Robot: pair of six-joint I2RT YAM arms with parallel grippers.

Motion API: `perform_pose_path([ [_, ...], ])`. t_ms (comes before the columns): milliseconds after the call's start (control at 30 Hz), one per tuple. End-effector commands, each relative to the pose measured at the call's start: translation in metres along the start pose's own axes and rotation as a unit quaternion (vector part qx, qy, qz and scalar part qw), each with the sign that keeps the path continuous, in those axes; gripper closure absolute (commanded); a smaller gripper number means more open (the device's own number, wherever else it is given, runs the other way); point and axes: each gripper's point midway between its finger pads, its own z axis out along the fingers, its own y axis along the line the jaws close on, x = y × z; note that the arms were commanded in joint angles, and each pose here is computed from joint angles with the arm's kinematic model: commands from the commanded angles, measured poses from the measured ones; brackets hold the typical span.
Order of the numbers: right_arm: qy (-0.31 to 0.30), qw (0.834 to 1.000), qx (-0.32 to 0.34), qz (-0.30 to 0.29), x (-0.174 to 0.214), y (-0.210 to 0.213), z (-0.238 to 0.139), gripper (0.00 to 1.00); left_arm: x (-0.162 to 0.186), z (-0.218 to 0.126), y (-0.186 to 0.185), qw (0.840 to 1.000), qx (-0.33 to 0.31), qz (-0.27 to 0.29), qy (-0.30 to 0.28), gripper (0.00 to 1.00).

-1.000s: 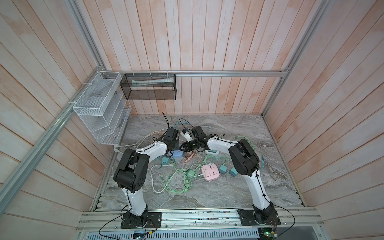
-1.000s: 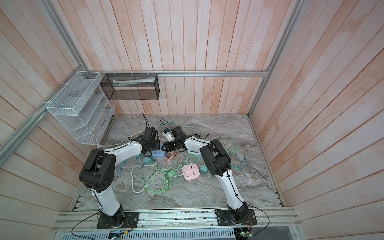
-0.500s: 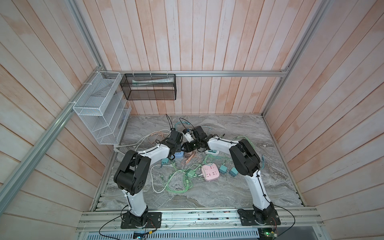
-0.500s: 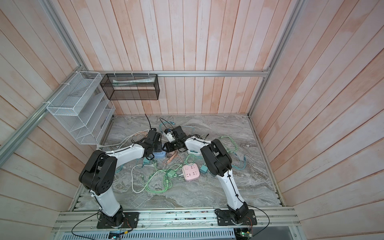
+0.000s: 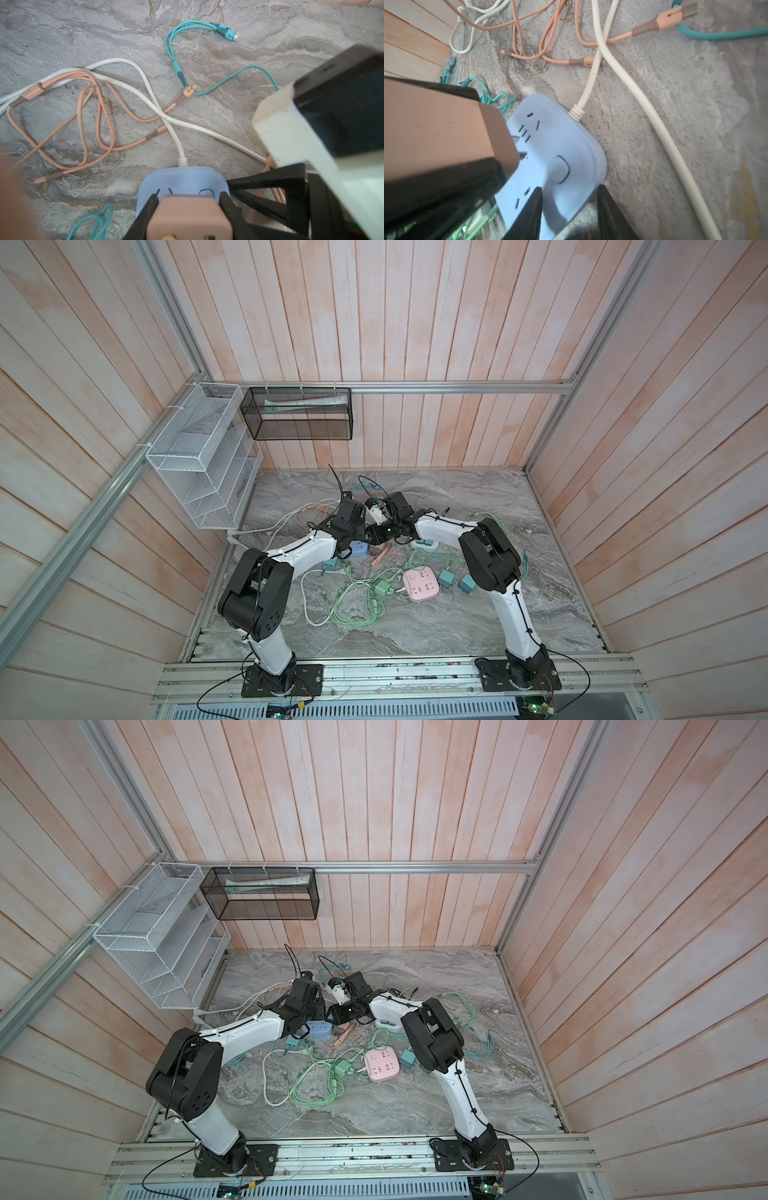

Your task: Pull the plug off the socket

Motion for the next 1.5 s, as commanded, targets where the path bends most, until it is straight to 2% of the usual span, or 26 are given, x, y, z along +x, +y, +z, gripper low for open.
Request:
perform_pose_path([
  [0,0.231,0.958,0.144,0.086,0.170,-0.080,0.020,0.60,-0.004,-0.006,0.000,1.000,0.001,-0.003,-0.006,0.66],
  [267,0.211,0.965,0.130,0.086,0.157,-0.075,0.023,0.60,0.000,-0.007,0.020,1.000,-0.009,-0.016,0.008,0.65],
  [467,0.209,0.966,0.125,0.087,0.158,-0.073,0.023,0.60,-0.004,-0.007,0.038,0.999,0.005,-0.038,0.017,0.65],
  [633,0.207,0.967,0.122,0.088,0.155,-0.072,0.024,0.60,-0.004,0.001,0.045,0.996,0.042,-0.068,0.043,0.65],
  [933,0.206,0.967,0.123,0.090,0.156,-0.073,0.022,0.60,0.001,0.014,0.064,0.991,0.047,-0.101,0.075,0.64],
  [1267,0.206,0.966,0.125,0.090,0.155,-0.073,0.022,0.60,0.009,0.031,0.074,0.988,0.049,-0.088,0.120,0.63],
  [1467,0.207,0.966,0.126,0.089,0.155,-0.075,0.021,0.60,0.022,0.039,0.077,0.985,0.042,-0.083,0.147,0.59],
])
